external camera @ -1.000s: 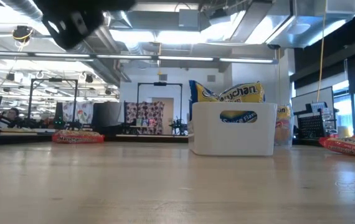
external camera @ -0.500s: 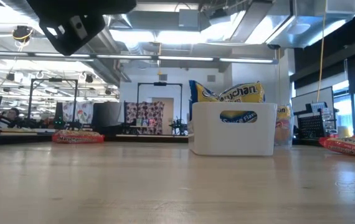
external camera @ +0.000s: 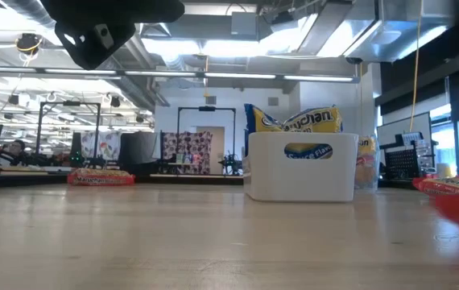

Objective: Sort Maruchan noodles
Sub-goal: Put the red noodle pack in the black bin

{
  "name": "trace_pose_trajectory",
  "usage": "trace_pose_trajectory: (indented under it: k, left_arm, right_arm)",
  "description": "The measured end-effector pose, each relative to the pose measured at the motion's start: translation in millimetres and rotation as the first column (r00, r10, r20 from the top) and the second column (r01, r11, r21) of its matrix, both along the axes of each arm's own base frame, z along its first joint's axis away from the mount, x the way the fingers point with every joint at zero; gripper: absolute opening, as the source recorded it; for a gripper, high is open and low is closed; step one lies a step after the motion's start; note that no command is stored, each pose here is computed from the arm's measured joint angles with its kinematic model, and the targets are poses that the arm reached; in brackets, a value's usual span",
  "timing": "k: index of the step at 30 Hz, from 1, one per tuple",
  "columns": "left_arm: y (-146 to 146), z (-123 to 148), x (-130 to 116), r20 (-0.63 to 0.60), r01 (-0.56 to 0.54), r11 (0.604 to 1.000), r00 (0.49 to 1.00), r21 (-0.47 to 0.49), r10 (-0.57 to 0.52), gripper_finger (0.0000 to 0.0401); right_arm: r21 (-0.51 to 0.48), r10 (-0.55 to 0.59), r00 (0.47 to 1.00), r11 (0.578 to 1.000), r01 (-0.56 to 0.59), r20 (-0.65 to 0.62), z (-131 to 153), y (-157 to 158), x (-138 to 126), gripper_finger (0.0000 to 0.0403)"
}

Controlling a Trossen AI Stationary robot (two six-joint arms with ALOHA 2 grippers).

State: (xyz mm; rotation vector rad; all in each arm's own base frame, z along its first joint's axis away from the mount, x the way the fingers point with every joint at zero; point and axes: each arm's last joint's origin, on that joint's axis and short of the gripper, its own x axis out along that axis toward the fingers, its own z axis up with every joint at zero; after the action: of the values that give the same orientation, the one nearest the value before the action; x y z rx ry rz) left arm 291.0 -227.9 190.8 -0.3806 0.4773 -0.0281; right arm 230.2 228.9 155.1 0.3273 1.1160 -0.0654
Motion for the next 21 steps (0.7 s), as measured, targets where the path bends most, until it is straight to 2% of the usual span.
trace_pose_trajectory:
  k: [2,7,14,18,21]
  left_arm:
    - [0.0,0.0,0.0,0.001,-0.001,1.0,1.0,0.001,0.001,0.0134]
    - [0.2,0.3,0.2,0.006,-0.01,1.0,1.0,0.002,0.01,0.0134]
    - [2.8,1.1,1.9,0.023,-0.048,0.999,0.999,0.013,0.048,0.0134]
    - [3.7,1.2,2.6,0.026,-0.057,0.998,0.998,0.014,0.057,0.0134]
    - [3.4,0.4,3.0,0.028,-0.059,0.998,0.998,0.014,0.059,0.0134]
  right_arm:
    - [-0.025,-0.036,0.999,0.999,0.037,0.019,-3.3,-9.0,11.1,0.0009]
    - [-0.084,-0.033,0.996,0.996,0.04,0.085,-13.9,-24.5,37.4,0.0009]
    - [-0.156,-0.037,0.962,0.984,0.082,0.269,-15.0,-40.8,67.4,0.0009]
    - [-0.186,0.001,0.95,0.981,0.061,0.314,3.3,-44.2,65.7,0.001]
    - [-0.192,0.029,0.952,0.981,0.032,0.304,19.8,-42.6,53.3,0.001]
